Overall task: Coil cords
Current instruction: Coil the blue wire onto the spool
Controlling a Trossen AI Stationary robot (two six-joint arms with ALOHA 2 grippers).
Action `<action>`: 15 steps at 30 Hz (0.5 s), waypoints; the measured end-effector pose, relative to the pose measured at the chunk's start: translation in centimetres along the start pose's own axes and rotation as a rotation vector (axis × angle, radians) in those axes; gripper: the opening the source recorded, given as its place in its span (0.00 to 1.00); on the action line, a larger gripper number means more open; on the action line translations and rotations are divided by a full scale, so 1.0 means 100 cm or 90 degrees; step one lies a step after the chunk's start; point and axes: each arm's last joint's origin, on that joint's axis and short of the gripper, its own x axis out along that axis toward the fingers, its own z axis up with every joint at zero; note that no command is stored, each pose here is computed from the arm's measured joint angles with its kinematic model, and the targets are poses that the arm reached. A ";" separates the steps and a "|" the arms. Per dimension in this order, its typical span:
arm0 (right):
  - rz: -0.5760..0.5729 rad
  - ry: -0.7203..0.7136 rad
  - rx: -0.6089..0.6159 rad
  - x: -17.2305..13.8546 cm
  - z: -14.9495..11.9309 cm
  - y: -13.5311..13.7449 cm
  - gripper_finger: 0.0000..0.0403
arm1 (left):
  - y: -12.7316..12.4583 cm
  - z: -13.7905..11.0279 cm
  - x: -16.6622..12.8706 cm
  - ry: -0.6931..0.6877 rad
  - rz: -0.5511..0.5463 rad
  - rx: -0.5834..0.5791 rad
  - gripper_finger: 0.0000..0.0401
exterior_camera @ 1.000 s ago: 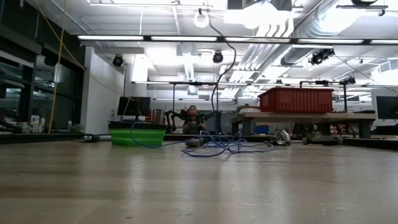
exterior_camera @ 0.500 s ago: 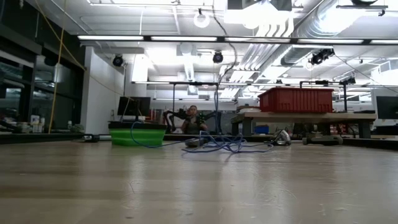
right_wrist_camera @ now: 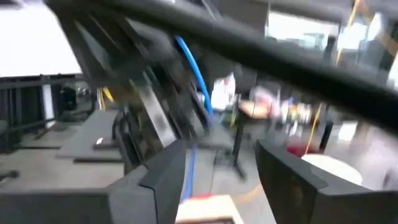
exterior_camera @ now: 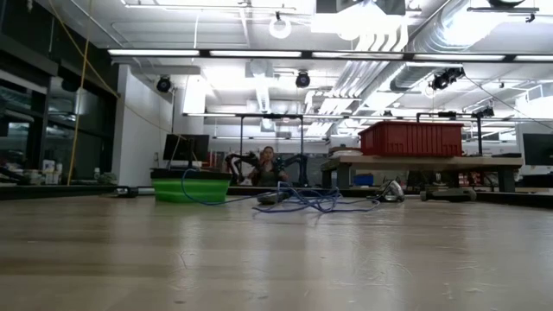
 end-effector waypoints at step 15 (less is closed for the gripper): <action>0.014 -0.119 -0.034 0.020 0.005 0.012 0.48 | 0.000 0.000 0.001 -0.012 0.001 -0.001 0.00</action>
